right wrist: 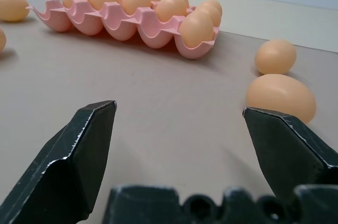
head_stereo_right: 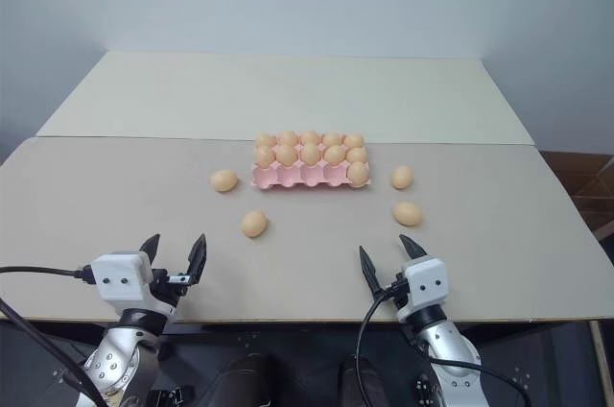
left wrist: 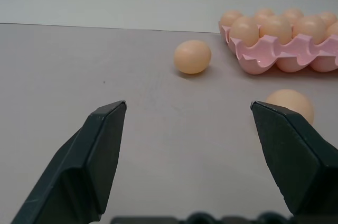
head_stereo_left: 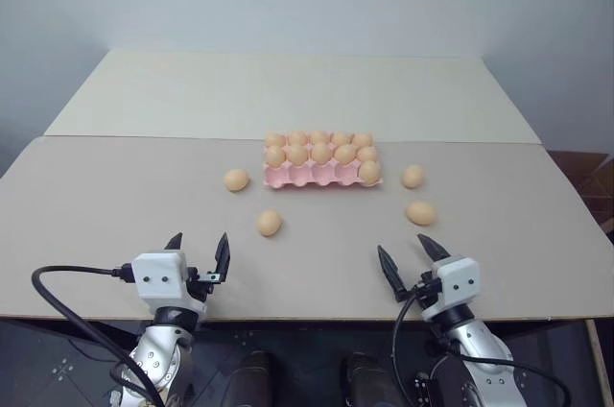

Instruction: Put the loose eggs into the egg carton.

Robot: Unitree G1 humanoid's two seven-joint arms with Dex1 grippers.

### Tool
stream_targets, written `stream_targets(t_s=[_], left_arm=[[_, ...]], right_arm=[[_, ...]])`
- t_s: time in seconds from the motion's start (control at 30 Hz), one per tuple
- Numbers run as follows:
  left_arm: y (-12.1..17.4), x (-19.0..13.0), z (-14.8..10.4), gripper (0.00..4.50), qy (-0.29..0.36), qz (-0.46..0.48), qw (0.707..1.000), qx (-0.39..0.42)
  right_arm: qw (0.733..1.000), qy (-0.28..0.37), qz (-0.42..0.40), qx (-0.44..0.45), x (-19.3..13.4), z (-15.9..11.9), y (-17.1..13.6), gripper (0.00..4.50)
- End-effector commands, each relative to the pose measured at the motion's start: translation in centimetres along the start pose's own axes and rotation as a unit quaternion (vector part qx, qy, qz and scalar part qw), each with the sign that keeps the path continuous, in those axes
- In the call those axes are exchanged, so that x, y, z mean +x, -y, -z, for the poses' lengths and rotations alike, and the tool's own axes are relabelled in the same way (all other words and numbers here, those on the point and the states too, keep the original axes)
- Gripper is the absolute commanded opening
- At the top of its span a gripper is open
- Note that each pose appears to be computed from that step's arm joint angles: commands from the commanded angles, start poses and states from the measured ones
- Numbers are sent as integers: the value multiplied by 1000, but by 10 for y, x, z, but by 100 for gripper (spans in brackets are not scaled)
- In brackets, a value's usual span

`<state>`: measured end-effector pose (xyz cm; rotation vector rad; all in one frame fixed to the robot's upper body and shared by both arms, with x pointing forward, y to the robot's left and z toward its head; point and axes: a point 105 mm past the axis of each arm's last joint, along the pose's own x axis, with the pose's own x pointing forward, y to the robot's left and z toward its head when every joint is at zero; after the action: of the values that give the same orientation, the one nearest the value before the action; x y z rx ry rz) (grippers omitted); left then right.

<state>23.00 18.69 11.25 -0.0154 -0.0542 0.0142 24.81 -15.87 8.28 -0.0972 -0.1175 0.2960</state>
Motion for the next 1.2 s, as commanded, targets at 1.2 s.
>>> stream_targets(t_s=[1.2], left_arm=[[83, 37, -54, 409, -16, 414, 904, 102]], right_arm=[[988, -64, -2, -139, 4, -50, 55, 450]])
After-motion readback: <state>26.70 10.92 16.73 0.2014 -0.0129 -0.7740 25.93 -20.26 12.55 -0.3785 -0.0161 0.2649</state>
